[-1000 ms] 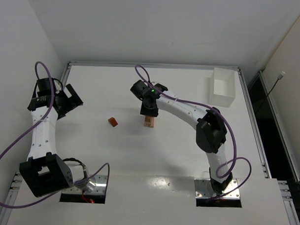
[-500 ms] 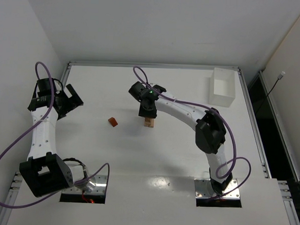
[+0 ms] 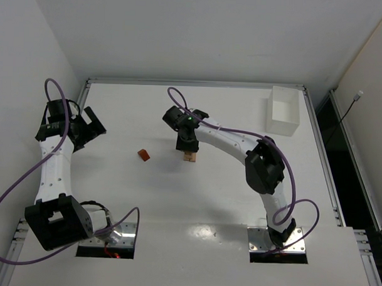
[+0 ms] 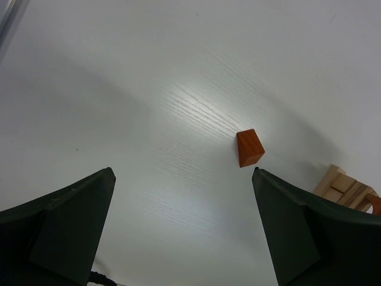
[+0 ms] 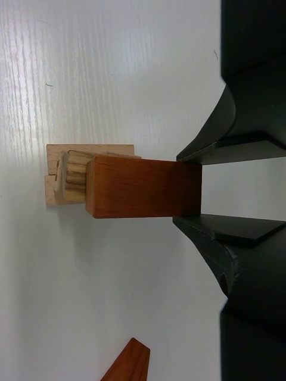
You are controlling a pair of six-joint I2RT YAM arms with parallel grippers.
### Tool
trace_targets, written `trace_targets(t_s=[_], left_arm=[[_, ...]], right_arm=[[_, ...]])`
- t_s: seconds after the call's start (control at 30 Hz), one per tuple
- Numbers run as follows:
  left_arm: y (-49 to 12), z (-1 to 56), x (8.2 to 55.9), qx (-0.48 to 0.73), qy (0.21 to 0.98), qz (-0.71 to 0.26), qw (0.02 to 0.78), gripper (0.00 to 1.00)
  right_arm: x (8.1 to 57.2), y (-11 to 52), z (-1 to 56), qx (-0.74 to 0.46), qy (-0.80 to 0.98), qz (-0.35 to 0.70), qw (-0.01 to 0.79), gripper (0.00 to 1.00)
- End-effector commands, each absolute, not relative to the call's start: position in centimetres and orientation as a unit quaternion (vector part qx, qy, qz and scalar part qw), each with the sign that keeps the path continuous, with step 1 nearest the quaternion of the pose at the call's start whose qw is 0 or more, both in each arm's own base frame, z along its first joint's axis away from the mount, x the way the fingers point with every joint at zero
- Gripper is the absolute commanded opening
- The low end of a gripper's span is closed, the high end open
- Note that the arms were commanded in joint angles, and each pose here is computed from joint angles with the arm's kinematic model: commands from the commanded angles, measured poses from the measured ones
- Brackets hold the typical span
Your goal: Build the wood block tower
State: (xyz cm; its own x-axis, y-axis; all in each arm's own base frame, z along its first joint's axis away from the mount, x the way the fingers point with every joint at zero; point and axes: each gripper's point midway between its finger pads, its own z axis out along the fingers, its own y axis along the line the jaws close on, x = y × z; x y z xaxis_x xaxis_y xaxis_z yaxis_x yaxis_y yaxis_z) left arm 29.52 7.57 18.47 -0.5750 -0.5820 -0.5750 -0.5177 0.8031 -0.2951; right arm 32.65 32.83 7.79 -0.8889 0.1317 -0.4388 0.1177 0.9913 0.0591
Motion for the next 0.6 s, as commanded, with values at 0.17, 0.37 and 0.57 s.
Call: trace_targets(t_s=[0.17, 0.37, 0.57], left_arm=[[6.9, 19.1, 29.8, -0.307, 0.880, -0.061, 0.358, 1.00], [7.0, 18.9, 29.9, -0.307, 0.880, -0.061, 0.358, 1.00], [6.8, 18.9, 29.9, -0.305, 0.880, -0.066, 0.358, 1.00]], right_arm=[[33.6, 33.1, 8.0, 0.066, 0.968, 0.020, 0.241, 0.00], [34.4, 33.0, 8.4, 0.068, 0.966, 0.021, 0.250, 0.00], [35.0, 33.3, 8.9, 0.057, 0.963, 0.025, 0.263, 0.00]])
